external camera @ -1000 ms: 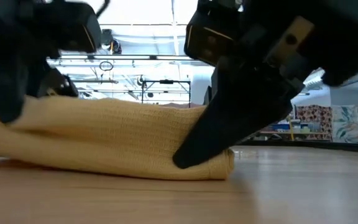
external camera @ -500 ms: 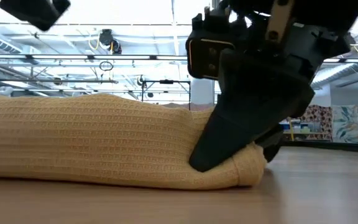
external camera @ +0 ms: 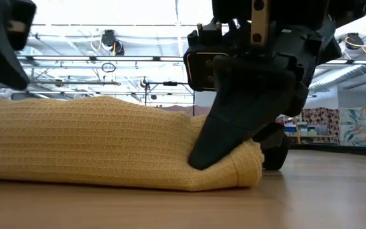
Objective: Roll towel
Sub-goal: Roll the yellow towel
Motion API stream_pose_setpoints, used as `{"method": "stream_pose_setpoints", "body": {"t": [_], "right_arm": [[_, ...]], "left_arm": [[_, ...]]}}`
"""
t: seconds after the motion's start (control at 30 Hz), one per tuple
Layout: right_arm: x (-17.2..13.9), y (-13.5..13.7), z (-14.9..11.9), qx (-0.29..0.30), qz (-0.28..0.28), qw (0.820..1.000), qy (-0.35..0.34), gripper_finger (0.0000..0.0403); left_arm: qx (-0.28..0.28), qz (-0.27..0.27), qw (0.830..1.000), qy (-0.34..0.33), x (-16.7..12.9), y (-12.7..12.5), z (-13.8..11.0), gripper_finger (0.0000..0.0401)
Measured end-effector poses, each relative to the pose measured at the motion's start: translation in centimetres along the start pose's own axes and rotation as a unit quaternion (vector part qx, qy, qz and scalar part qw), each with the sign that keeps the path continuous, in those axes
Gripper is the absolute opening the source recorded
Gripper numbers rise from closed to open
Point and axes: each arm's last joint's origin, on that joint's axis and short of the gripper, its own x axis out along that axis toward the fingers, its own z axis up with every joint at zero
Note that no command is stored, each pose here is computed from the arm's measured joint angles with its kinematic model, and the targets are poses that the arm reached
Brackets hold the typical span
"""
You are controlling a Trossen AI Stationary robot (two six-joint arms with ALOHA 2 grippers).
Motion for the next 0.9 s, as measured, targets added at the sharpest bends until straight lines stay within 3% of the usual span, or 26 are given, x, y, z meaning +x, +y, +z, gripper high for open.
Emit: {"method": "stream_pose_setpoints", "body": {"t": [0.2,0.3,0.6,0.77,0.9], "right_arm": [[0.0,-0.2,0.2,0.006,-0.003,1.000,-0.001,0.0024],[0.0,-0.3,0.3,0.011,-0.004,1.000,-0.003,0.0024],[0.0,-0.3,0.3,0.011,-0.002,1.000,0.002,0.0024],[0.0,-0.4,0.3,0.010,-0.001,1.000,0.003,0.0024],[0.0,-0.4,0.3,0.010,0.000,1.000,0.004,0.0024]], "left_arm": [[0.016,0.015,1.000,-0.022,-0.9,-1.0,0.0,0.0244],[0.015,-0.005,1.000,0.007,-0.8,-1.3,-0.7,0.0235],[-0.008,0.032,0.995,0.092,-0.9,-0.6,-2.8,0.0207],[-0.013,0.035,0.995,0.095,-0.9,-0.5,-2.8,0.0235],[-0.034,0.029,0.996,0.078,-0.8,-0.6,-2.5,0.0285]]}}
